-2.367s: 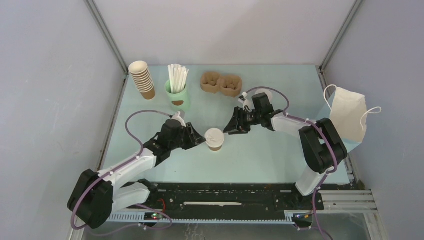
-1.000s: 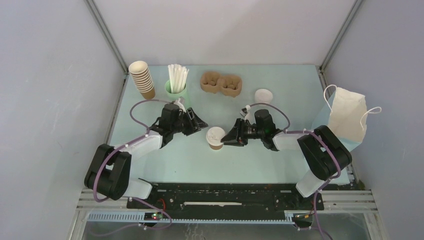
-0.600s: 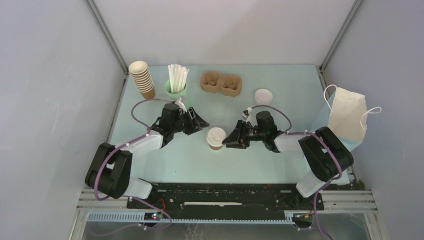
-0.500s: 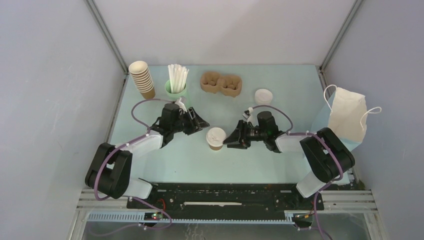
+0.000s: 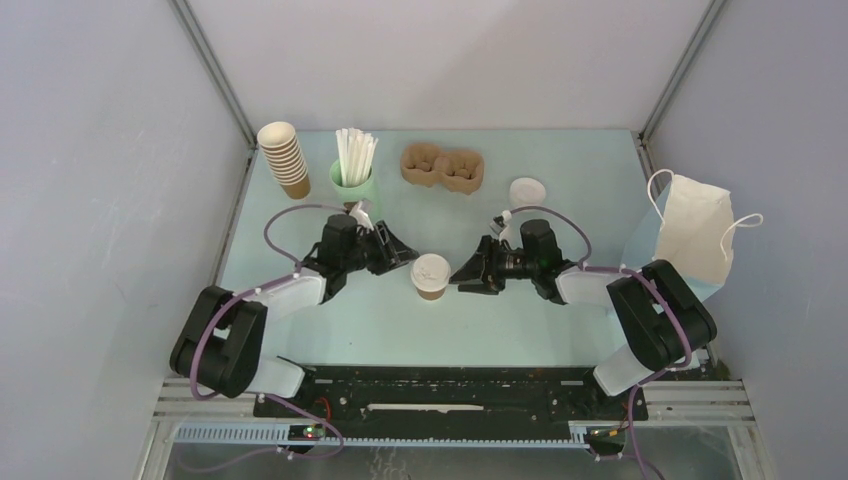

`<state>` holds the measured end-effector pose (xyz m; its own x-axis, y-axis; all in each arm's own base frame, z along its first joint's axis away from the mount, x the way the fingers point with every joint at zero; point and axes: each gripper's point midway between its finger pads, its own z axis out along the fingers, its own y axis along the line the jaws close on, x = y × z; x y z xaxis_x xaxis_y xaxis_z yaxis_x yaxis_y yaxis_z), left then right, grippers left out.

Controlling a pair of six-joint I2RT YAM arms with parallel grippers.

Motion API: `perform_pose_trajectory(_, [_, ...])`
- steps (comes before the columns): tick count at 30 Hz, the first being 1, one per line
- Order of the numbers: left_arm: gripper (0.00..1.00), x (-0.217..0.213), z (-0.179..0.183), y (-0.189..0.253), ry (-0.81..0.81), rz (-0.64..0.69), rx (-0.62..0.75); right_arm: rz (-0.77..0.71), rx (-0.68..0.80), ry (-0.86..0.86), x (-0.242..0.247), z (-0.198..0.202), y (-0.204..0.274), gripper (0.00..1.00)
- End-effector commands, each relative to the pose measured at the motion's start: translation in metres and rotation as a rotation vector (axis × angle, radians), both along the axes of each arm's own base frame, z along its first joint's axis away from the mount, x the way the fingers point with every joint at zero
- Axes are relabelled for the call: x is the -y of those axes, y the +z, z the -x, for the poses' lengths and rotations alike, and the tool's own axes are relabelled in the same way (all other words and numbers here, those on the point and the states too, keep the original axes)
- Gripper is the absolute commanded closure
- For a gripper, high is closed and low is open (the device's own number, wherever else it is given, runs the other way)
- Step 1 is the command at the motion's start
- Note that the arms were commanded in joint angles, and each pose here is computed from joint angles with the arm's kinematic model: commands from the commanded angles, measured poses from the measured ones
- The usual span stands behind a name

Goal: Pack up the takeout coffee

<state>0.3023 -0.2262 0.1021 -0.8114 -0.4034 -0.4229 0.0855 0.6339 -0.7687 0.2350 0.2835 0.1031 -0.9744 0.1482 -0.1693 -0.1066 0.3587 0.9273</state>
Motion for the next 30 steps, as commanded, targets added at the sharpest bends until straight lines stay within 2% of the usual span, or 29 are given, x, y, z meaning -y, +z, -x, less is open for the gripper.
perform_pose_trajectory(1, [0.51,0.009,0.009,0.013,-0.007,0.122,0.039,-0.066,0.065,0.007,-0.013,-0.007,0.024,0.37])
perform_pose_trajectory(7, [0.52,0.016,0.024,0.019,0.004,0.180,0.050,-0.039,0.079,-0.036,-0.020,-0.024,0.024,0.41])
perform_pose_trajectory(10, [0.53,0.014,0.031,0.019,0.019,0.183,0.053,-0.004,0.079,-0.015,-0.024,-0.030,0.019,0.49])
perform_pose_trajectory(12, [0.53,0.013,0.037,0.020,0.023,0.185,0.057,0.012,0.089,-0.007,-0.024,-0.031,0.017,0.49])
perform_pose_trajectory(16, [0.51,0.007,0.042,0.020,0.041,0.148,0.062,0.069,0.104,-0.005,-0.018,-0.040,0.007,0.49])
perform_pose_trajectory(18, [0.50,-0.005,0.039,0.013,0.097,0.080,0.052,0.089,0.110,0.011,-0.018,-0.045,0.004,0.48])
perform_pose_trajectory(21, [0.37,-0.016,0.033,0.011,0.140,0.015,0.051,0.112,0.118,0.027,-0.019,-0.056,0.001,0.43])
perform_pose_trajectory(24, [0.33,-0.013,0.029,0.017,0.114,0.002,0.071,0.122,0.140,0.008,-0.015,-0.065,0.005,0.36])
perform_pose_trajectory(27, [0.25,-0.013,0.030,0.015,0.099,-0.021,0.073,0.132,0.154,0.010,-0.013,-0.070,0.012,0.35])
perform_pose_trajectory(30, [0.12,-0.009,0.032,0.019,0.056,-0.039,0.103,0.152,0.158,0.021,-0.014,-0.069,0.013,0.34])
